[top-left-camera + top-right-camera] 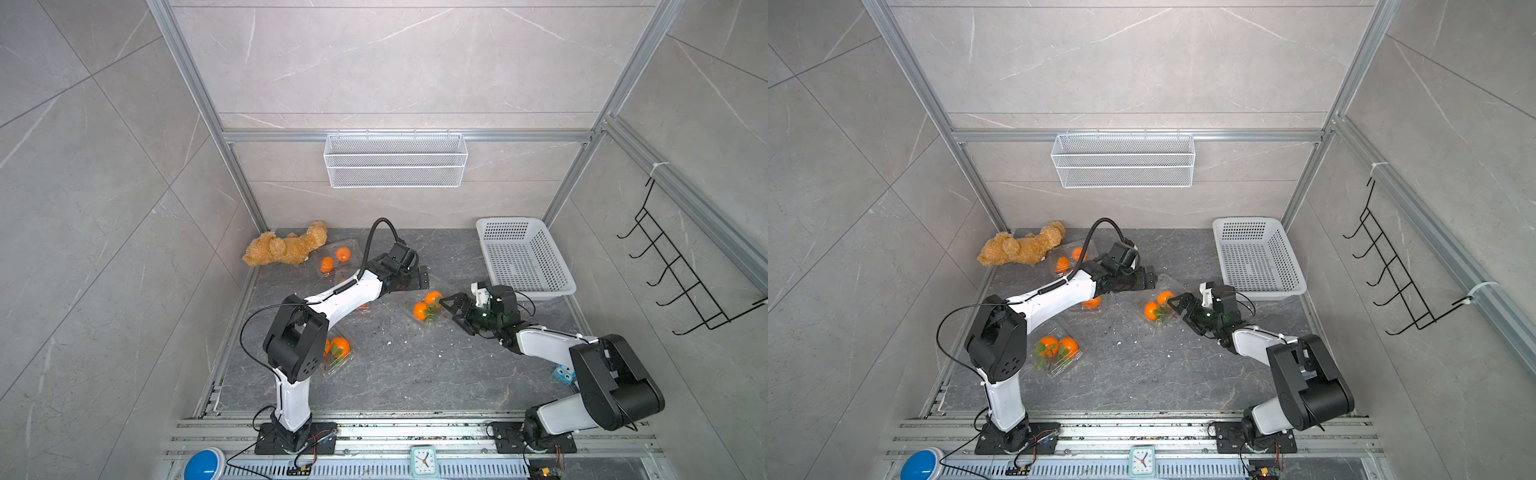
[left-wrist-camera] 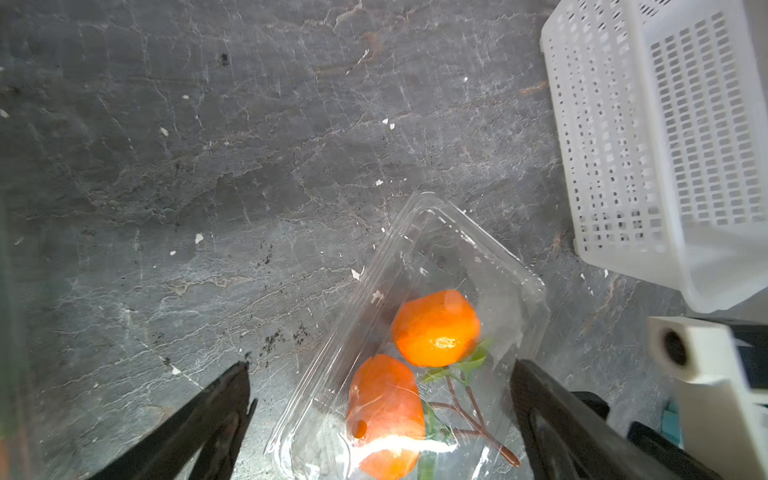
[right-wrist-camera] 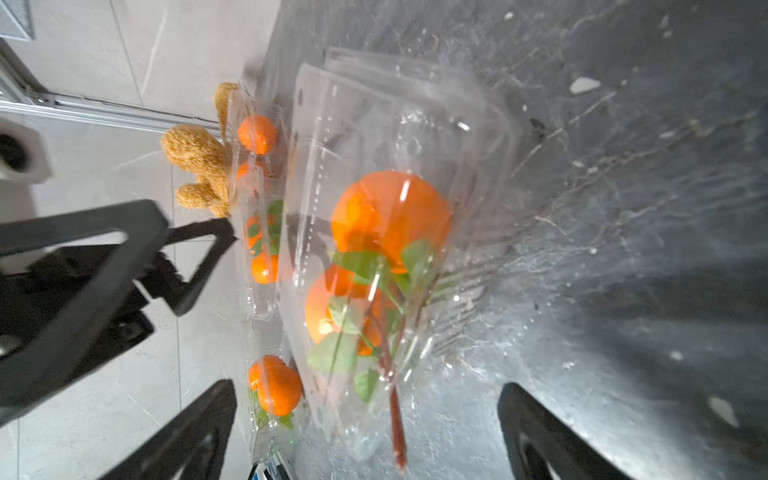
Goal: Take oranges out of containers
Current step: Open the packing box at the center of the board.
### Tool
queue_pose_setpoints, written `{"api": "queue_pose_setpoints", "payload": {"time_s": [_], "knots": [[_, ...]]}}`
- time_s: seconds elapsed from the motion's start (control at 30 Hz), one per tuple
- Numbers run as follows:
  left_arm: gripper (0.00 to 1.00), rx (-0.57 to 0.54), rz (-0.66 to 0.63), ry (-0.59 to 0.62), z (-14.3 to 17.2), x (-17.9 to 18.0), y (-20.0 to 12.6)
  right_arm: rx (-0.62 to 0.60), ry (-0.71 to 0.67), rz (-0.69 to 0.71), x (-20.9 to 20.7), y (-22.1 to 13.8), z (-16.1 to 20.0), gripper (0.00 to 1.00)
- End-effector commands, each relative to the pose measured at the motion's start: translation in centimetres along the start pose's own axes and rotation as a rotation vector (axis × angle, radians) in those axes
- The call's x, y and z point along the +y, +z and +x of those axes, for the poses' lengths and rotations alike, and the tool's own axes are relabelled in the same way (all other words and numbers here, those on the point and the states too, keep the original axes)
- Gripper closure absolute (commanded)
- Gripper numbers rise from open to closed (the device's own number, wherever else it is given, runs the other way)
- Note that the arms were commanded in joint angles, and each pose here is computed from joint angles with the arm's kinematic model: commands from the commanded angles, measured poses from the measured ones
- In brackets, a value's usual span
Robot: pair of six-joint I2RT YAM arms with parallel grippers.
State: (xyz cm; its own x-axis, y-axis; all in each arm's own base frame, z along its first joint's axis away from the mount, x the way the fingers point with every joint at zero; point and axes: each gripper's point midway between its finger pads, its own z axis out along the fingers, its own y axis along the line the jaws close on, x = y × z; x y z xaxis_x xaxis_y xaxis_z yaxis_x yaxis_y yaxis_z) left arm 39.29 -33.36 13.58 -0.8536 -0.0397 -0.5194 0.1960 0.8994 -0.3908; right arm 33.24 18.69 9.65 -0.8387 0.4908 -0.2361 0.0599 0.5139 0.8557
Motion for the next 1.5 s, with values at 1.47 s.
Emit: {"api": "queue_pose_setpoints", "payload": {"time_s": [1.47], "knots": [[0.0,0.089,0.193,-0.122,3.2,-2.1,2.8,-0.035,0.096,-0.25,4.9,1.2,0.6,0.16]]}}
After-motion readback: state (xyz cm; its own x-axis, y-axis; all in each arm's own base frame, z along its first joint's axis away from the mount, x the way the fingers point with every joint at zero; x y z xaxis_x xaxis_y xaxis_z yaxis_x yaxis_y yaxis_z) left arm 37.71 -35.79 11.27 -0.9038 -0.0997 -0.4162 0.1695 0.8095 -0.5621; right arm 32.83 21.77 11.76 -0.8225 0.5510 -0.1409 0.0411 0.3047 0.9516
